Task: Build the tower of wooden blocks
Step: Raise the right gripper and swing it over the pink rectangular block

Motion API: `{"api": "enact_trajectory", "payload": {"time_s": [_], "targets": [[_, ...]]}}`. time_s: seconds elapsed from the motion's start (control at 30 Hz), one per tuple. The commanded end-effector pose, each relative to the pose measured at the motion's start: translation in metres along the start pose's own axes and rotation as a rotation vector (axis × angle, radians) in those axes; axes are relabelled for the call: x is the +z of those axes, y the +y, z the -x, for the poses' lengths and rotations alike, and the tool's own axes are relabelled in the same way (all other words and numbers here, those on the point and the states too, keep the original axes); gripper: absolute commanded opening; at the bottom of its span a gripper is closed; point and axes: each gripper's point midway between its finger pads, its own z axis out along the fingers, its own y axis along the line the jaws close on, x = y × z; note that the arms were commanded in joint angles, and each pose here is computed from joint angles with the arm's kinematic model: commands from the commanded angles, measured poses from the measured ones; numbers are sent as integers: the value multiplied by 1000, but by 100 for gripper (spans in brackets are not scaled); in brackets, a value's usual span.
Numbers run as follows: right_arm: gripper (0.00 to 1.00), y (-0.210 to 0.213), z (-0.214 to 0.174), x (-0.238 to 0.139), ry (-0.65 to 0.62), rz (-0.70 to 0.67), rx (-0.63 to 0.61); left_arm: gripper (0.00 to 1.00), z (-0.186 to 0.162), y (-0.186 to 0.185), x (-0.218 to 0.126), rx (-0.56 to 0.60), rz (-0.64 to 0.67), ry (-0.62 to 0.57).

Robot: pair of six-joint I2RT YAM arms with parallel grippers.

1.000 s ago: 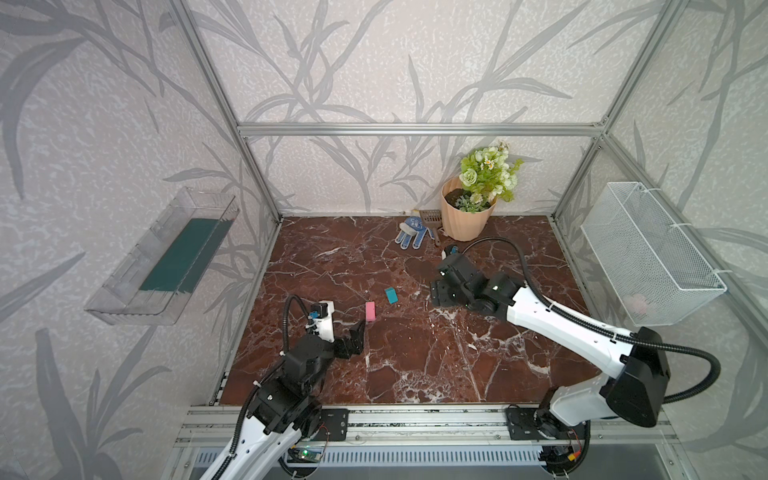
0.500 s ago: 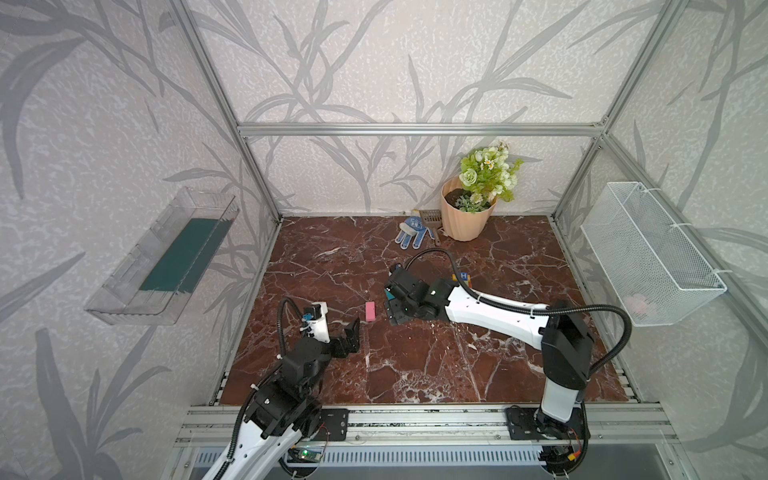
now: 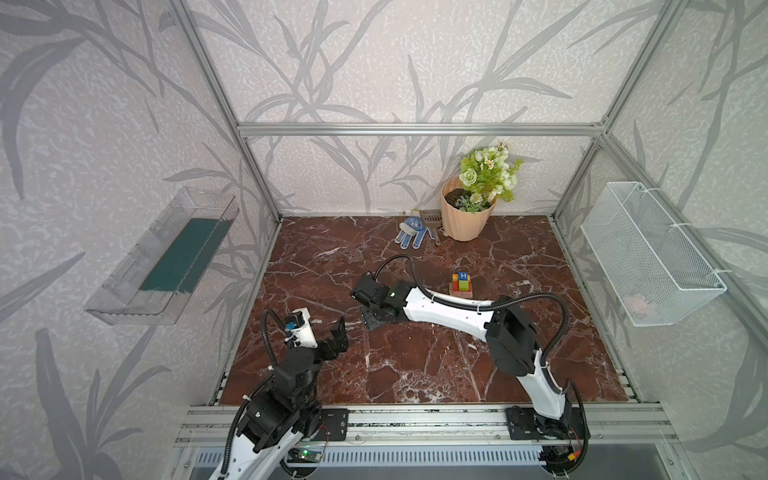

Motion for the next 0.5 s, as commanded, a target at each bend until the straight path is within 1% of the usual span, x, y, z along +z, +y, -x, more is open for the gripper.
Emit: {"api": "enact_trajectory", "payload": {"time_s": [0.0, 0.1, 0.2, 0.33, 0.47], "targets": [[74, -3, -6, 5, 55, -41, 1, 99, 3, 3, -2, -16, 24, -4], [74, 0, -5, 18, 59, -54, -1, 99, 4, 2, -2, -15, 19, -6], [72, -3, 1, 31, 55, -104, 4, 99, 3, 1, -2, -15, 10, -3], [69, -4, 7, 45, 77, -165, -4, 99, 3, 1, -2, -14, 12, -3], [64, 0, 9, 61, 102, -182, -12, 99, 2, -1, -1, -11, 1, 1]]}}
